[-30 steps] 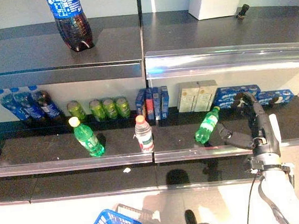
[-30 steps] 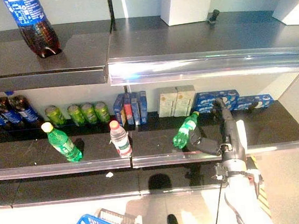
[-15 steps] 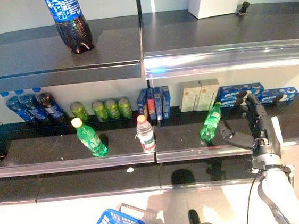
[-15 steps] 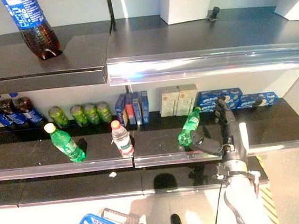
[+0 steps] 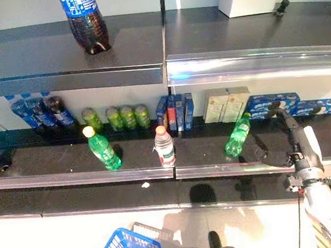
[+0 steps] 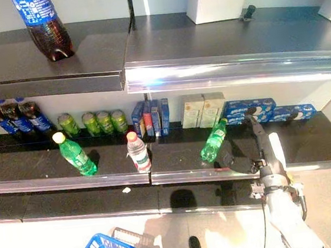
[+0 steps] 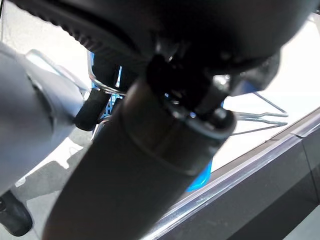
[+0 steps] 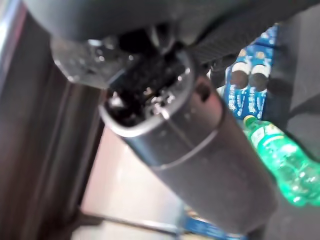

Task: Pick up the drink and place into the basket.

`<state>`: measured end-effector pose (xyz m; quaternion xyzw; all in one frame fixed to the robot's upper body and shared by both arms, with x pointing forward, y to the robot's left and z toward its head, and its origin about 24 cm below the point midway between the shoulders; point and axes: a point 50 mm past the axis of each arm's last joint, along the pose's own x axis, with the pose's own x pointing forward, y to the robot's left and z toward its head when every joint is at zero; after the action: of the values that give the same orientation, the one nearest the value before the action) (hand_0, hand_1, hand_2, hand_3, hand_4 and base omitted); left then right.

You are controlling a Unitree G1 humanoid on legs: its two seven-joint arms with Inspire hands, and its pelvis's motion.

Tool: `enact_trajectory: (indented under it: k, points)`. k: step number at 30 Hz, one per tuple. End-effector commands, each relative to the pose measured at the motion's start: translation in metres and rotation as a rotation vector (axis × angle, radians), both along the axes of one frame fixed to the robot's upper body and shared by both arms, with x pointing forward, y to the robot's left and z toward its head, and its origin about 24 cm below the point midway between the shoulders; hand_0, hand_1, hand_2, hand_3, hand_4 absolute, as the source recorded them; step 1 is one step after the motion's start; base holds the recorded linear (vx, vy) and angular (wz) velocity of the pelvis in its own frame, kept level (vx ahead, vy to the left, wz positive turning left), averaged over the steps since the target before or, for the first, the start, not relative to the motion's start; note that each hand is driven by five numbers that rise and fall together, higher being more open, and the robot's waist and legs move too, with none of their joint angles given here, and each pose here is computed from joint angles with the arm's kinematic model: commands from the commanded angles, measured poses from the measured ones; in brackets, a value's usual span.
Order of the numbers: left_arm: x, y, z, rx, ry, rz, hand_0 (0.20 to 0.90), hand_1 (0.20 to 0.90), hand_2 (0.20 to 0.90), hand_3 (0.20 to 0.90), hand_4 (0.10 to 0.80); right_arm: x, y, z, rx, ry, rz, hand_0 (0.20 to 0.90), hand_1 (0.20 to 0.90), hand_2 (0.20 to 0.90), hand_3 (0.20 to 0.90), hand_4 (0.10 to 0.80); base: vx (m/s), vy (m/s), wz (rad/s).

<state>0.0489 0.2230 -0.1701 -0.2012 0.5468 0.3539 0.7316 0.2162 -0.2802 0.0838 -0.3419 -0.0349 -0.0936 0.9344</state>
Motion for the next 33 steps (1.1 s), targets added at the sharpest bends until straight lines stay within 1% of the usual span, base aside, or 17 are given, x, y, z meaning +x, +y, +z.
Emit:
enact_trajectory:
  k: [1,3,6,11,12,14,21,27,33]
  points:
    - [0.033,0.044,0.017,0.128,-0.116,-0.022,0.300,0.300,0.300,0.200,0.100,0.028,-0.015,0.077,-0.172,-0.304,-0.007,0.900,0.900,0.900,0.900,0.800,-0.063,-0.073,0.10]
    - [0.045,0.050,0.022,0.143,-0.138,-0.026,0.300,0.300,0.300,0.200,0.100,0.030,-0.027,0.080,-0.258,-0.277,-0.037,0.900,0.900,0.900,0.900,0.800,-0.113,-0.104,0.17]
    - [0.059,0.057,0.028,0.154,-0.173,-0.037,0.300,0.300,0.300,0.200,0.100,0.034,-0.034,0.085,-0.384,-0.254,-0.055,0.900,0.900,0.900,0.900,0.800,-0.153,-0.095,0.14]
    - [0.078,0.060,0.036,0.162,-0.224,-0.052,0.300,0.300,0.300,0.200,0.100,0.043,-0.037,0.107,-0.594,-0.269,-0.041,0.900,0.900,0.900,0.900,0.800,-0.125,-0.073,0.03]
    - [0.079,0.060,0.037,0.162,-0.226,-0.053,0.300,0.300,0.300,0.200,0.100,0.044,-0.036,0.109,-0.607,-0.269,-0.039,0.900,0.900,0.900,0.900,0.800,-0.133,-0.063,0.00]
    - [0.086,0.063,0.040,0.167,-0.252,-0.059,0.300,0.300,0.300,0.200,0.100,0.050,-0.035,0.124,-0.722,-0.253,-0.011,0.900,0.900,0.900,0.900,0.800,-0.122,-0.046,0.00]
    - [0.093,0.068,0.046,0.178,-0.284,-0.077,0.300,0.300,0.300,0.200,0.100,0.059,-0.033,0.134,-0.929,-0.163,0.042,0.900,0.900,0.900,0.900,0.800,-0.062,-0.021,0.07]
    - [0.097,0.072,0.049,0.181,-0.295,-0.085,0.300,0.300,0.300,0.200,0.100,0.065,-0.029,0.138,-1.001,-0.134,0.077,0.900,0.900,0.900,0.900,0.800,-0.022,-0.009,0.02]
    - [0.100,0.072,0.051,0.182,-0.304,-0.101,0.300,0.300,0.300,0.200,0.100,0.068,-0.025,0.129,-1.069,-0.060,0.133,0.900,0.900,0.900,0.900,0.800,-0.002,-0.019,0.04]
